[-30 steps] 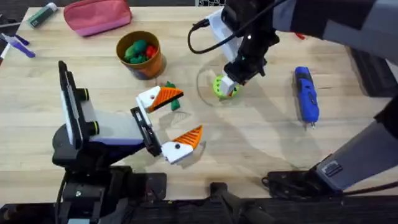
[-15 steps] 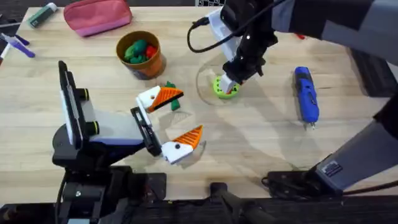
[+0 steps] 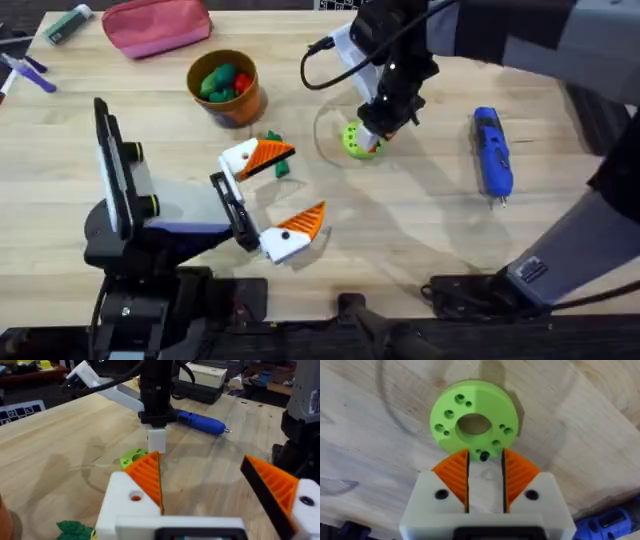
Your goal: Pick up the gripper from the table and insert it into the empty holder that is missing its gripper. Then pick up a screw, insert it into the mounting hole, and use the screwdriver to tighten it. Finally, clean up the table by picking up the vegetable and placing it into the bucket.
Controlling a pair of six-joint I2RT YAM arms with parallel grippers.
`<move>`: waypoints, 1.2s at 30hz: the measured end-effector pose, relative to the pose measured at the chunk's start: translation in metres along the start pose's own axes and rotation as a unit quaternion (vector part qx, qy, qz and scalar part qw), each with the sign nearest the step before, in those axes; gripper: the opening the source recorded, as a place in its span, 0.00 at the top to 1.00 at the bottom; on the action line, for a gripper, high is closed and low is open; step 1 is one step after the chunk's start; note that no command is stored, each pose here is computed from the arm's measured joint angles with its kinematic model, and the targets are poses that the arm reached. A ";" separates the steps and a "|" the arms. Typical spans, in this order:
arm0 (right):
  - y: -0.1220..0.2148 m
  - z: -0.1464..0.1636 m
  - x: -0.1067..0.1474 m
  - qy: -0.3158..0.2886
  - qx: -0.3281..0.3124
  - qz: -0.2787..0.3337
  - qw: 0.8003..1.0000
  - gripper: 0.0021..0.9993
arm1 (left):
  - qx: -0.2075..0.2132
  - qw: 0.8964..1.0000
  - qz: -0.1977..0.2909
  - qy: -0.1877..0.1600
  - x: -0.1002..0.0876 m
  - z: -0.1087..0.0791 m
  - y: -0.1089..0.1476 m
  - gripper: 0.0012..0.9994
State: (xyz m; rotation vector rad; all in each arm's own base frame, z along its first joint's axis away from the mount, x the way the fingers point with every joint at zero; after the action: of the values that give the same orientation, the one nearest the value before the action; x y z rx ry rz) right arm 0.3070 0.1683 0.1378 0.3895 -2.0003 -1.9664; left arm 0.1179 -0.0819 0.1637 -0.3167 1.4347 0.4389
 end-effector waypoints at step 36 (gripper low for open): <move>0.000 0.004 0.000 0.005 0.005 -0.003 1.000 0.99 | 0.000 1.000 0.000 0.000 0.000 0.000 0.000 0.01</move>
State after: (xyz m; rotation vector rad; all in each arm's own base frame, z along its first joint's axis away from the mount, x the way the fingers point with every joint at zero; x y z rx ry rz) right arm 0.3059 0.1718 0.1377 0.4058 -2.0073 -1.9540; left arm 0.1179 -0.0819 0.1637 -0.3166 1.4346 0.4389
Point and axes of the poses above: each hand's point on the last joint's axis, 136 mm out from that joint toward the fingers, its own y axis back along the fingers, its own z axis along the line the jaws close on, x = y × z, the point moved 8 cm from there along y, back along the fingers, and after that the axes turned 12 degrees about -y, right-handed, at the moved point
